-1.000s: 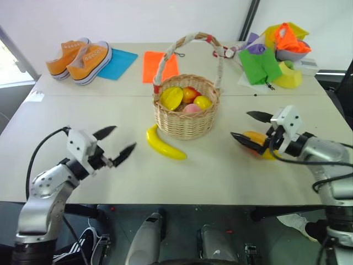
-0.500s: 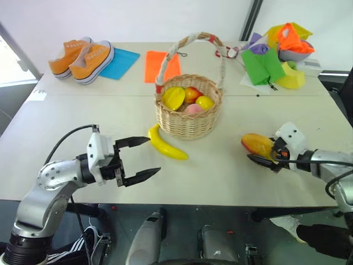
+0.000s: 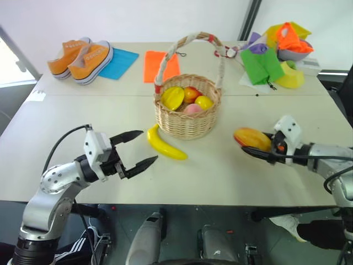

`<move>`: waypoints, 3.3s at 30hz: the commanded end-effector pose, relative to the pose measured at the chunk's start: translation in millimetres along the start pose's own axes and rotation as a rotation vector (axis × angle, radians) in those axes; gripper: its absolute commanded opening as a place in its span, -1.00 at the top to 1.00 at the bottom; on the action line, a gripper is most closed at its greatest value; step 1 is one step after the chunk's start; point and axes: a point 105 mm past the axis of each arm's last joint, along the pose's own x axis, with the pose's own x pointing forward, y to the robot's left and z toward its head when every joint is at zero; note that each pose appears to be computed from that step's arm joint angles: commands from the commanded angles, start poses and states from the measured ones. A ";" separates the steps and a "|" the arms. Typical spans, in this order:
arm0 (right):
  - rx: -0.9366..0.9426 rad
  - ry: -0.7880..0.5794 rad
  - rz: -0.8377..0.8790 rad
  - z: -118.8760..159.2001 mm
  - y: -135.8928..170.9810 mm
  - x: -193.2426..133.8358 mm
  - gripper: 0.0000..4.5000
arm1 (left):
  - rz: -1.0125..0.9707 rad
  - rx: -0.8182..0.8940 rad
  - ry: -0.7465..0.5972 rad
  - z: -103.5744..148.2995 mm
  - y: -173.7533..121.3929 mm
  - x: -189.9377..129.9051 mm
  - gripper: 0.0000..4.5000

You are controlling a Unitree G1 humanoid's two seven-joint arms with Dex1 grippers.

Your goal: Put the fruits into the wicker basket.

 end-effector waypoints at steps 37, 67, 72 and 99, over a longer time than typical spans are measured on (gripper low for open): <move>-0.328 -0.228 0.367 60.1 48.8 6.1 -0.98 | 0.553 -0.333 0.161 -20.6 11.7 40.8 -1.00; -0.329 -0.195 0.395 47.9 61.1 14.9 -1.00 | 0.627 -0.520 0.436 -67.1 15.1 87.7 -0.60; -0.332 -0.194 0.384 48.7 59.2 15.0 -1.00 | 0.665 -0.482 0.473 -71.3 18.1 71.9 0.36; -0.276 -0.193 0.347 43.6 43.6 12.2 -1.00 | 0.217 -0.246 -0.078 56.2 6.3 137.2 0.49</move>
